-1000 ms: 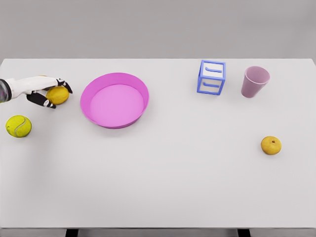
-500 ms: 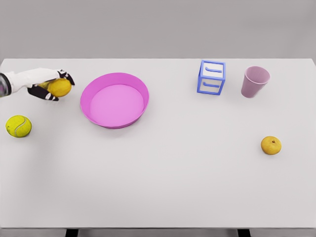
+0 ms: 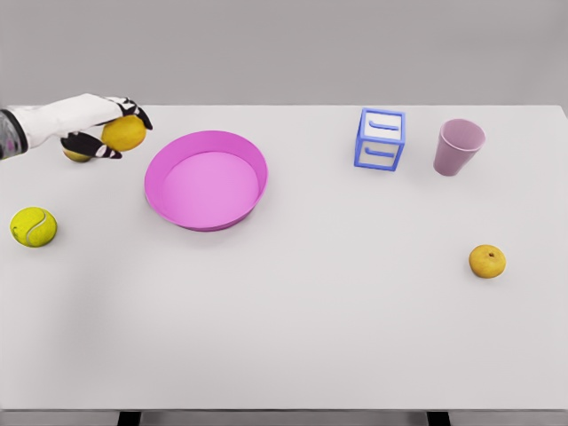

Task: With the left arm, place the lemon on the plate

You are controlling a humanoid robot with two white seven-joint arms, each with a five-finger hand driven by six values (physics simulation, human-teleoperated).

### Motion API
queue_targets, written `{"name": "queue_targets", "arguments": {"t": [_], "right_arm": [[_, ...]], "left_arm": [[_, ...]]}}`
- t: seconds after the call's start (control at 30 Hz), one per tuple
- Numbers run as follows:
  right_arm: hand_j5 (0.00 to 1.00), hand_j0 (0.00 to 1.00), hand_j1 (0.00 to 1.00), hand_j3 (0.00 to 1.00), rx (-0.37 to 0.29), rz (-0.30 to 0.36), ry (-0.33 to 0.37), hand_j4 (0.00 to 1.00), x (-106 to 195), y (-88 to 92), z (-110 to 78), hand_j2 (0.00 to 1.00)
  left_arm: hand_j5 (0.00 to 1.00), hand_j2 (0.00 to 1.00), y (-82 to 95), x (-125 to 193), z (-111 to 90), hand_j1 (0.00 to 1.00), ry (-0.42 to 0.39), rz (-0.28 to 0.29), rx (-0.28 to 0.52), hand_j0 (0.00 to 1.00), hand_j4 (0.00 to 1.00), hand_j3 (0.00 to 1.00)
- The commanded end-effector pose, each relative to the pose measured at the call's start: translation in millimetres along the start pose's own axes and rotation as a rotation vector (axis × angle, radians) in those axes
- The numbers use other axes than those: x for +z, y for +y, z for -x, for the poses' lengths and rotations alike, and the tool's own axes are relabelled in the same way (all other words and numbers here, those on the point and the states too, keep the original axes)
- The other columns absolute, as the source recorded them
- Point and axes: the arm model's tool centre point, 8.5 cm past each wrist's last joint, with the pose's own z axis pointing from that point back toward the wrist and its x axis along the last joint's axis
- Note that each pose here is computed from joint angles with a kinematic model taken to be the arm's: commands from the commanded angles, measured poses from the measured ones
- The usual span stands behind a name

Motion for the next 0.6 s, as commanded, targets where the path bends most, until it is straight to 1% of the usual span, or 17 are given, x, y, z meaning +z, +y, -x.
{"name": "queue_targets", "arguments": {"t": [0.0,0.07,0.13,0.17,0.2,0.3,0.37,0.4,0.47,0.57], "right_arm": [[1.00,1.00,1.00,1.00,0.000,0.000,0.001,1.00,0,0.1,0.3,1.00],[1.00,1.00,1.00,1.00,0.000,0.000,0.001,1.00,0,0.1,0.3,1.00],[1.00,1.00,1.00,1.00,0.000,0.000,0.001,1.00,0,0.1,0.3,1.00],[1.00,1.00,1.00,1.00,0.000,0.000,0.001,1.00,0,0.1,0.3,1.00],[1.00,1.00,1.00,1.00,0.000,0.000,0.001,1.00,0,0.1,0.3,1.00],[1.00,1.00,1.00,1.00,0.000,0.000,0.001,1.00,0,0.1,0.3,1.00],[1.00,1.00,1.00,1.00,0.000,0.000,0.001,1.00,0,0.1,0.3,1.00],[1.00,1.00,1.00,1.00,0.000,0.000,0.001,1.00,0,0.1,0.3,1.00],[1.00,1.00,1.00,1.00,0.000,0.000,-0.001,1.00,0,0.0,-0.2,1.00],[1.00,1.00,1.00,1.00,0.000,0.000,-0.001,1.00,0,0.0,-0.2,1.00]], "left_arm": [[0.50,0.50,15.8,-1,-16,0.50,-0.044,-0.044,-0.029,0.50,0.50,0.50],[0.50,0.50,19.2,-3,-23,0.50,-0.065,-0.055,-0.041,0.50,0.50,0.50],[0.50,0.50,19.0,-5,-27,0.50,-0.076,-0.058,-0.042,0.50,0.50,0.50],[0.50,0.50,22.2,-6,-32,0.50,-0.091,-0.065,-0.054,0.50,0.50,0.50],[0.50,0.50,21.0,-6,-35,0.50,-0.097,-0.064,-0.058,0.50,0.50,0.50],[0.50,0.50,19.4,-14,-56,0.50,-0.163,-0.085,-0.063,0.50,0.50,0.50],[0.50,0.50,23.0,-16,-68,0.50,-0.192,-0.096,-0.083,0.50,0.50,0.50],[0.50,0.50,21.5,-17,-72,0.50,-0.203,-0.096,-0.090,0.50,0.50,0.50],[0.50,0.50,23.2,-24,-87,0.50,-0.243,-0.112,-0.099,0.50,0.50,0.50],[0.50,0.50,21.7,-28,-96,0.50,-0.266,-0.117,-0.099,0.50,0.50,0.50]]}}
